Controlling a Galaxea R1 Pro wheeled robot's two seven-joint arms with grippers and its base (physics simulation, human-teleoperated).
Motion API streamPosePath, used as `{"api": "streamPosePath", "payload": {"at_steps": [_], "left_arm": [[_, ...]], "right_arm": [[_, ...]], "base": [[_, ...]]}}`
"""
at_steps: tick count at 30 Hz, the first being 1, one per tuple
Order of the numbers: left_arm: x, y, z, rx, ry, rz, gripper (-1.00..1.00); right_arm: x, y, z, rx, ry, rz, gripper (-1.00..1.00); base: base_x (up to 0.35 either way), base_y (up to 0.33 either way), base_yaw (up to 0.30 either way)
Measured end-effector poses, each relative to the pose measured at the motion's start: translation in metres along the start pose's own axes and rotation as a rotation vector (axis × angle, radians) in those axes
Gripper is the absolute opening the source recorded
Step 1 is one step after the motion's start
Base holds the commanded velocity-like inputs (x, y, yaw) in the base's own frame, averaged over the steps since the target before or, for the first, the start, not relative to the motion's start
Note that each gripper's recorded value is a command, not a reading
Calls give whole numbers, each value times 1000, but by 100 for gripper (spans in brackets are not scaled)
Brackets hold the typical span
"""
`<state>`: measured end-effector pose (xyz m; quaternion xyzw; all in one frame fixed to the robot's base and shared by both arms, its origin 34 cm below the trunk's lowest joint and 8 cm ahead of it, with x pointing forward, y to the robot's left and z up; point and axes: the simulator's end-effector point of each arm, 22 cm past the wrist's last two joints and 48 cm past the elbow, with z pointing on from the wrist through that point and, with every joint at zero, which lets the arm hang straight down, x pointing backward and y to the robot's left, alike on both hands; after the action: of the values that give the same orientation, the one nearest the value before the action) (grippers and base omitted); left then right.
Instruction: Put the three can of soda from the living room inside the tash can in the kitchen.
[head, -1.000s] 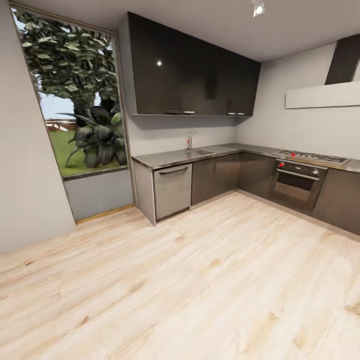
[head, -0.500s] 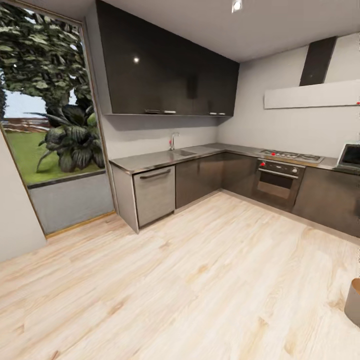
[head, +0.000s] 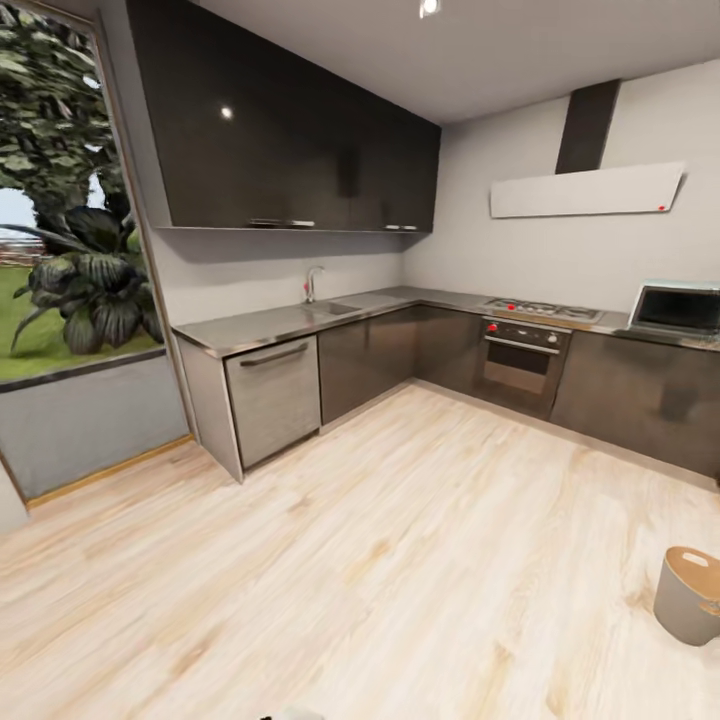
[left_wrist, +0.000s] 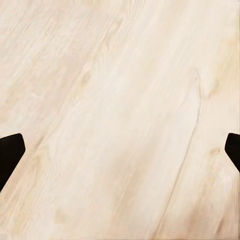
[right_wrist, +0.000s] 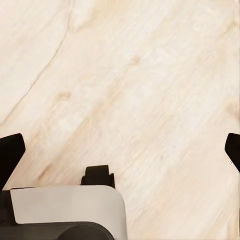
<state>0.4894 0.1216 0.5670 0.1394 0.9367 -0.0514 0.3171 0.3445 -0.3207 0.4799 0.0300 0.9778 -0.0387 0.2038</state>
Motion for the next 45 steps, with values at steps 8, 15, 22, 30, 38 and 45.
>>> {"api": "streamPosePath", "payload": {"at_steps": [8,15,22,30,38,45], "left_arm": [[-6,-5,0,2,-4,9,100],[-23,-8,1,3,-41,1,100],[-34,-5,1,-16,-96,-6,100],[-36,-3,1,-28,-112,-6,100],[-35,-2,1,-30,-111,-6,100],[-35,-2,1,-30,-111,-4,100]], "right_arm": [[-7,-4,0,7,-17,23,100],[-12,-3,0,6,-31,22,100],[-24,4,-1,-3,-86,26,100],[-26,6,-1,-6,-96,26,100],[-26,5,-1,-6,-96,26,100],[-26,4,-1,-5,-96,25,100]], "base": [[236,-204,-282],[242,-211,-283],[276,-175,-280],[302,-122,-273],[336,-21,-272],[342,-2,-272]]}}
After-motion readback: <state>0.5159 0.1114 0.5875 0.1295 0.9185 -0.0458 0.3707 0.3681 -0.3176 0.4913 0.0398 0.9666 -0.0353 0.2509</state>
